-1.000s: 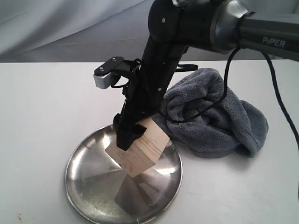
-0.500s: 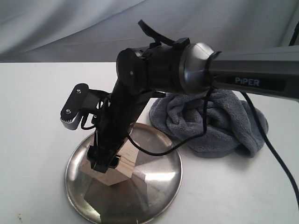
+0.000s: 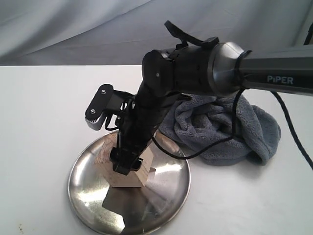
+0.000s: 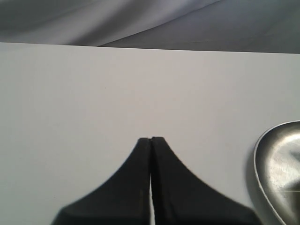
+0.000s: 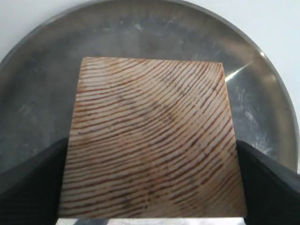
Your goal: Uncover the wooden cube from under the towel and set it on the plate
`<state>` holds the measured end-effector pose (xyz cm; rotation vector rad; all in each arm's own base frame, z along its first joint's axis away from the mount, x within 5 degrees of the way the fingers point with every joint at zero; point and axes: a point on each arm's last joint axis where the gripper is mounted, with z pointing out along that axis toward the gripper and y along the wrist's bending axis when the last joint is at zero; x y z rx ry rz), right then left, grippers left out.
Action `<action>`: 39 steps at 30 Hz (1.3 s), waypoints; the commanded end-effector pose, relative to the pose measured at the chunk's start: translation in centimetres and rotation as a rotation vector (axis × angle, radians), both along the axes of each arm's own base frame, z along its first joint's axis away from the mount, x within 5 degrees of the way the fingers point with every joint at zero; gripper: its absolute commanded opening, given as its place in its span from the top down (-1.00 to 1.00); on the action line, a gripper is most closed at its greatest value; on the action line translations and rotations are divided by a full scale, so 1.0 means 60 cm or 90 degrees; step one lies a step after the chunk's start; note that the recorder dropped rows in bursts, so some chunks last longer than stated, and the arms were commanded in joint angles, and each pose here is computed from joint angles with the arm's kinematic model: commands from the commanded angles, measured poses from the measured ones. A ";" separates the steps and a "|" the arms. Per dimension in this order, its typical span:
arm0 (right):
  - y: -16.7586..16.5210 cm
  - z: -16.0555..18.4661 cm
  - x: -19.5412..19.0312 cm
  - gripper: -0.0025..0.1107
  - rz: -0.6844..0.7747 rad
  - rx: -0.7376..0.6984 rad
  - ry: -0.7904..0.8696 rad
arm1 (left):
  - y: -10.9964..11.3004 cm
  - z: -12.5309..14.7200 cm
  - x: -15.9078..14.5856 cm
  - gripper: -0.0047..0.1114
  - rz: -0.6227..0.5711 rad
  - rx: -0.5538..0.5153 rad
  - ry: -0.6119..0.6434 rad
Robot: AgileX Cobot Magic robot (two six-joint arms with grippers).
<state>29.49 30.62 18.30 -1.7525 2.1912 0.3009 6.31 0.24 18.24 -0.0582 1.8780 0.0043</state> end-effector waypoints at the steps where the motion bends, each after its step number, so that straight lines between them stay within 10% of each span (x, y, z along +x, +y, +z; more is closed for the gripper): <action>1: -0.013 -0.011 -0.002 0.96 0.002 -0.035 0.025 | 0.000 0.000 0.000 0.89 -0.002 -0.001 -0.006; 17: -0.016 -0.013 -0.008 0.95 0.010 -0.054 0.045 | 0.000 0.000 0.000 0.89 -0.002 -0.001 -0.006; 20: -0.017 -0.013 -0.008 0.47 0.012 -0.056 0.046 | 0.000 0.000 0.000 0.89 -0.002 -0.001 -0.006; 24: -0.016 -0.012 -0.007 -0.90 -0.026 -0.049 0.054 | 0.000 0.000 0.000 0.89 -0.002 -0.001 -0.006; 39: -0.048 0.125 -0.027 -0.90 -0.012 -0.003 -0.060 | 0.000 0.000 0.000 0.89 -0.002 -0.001 -0.006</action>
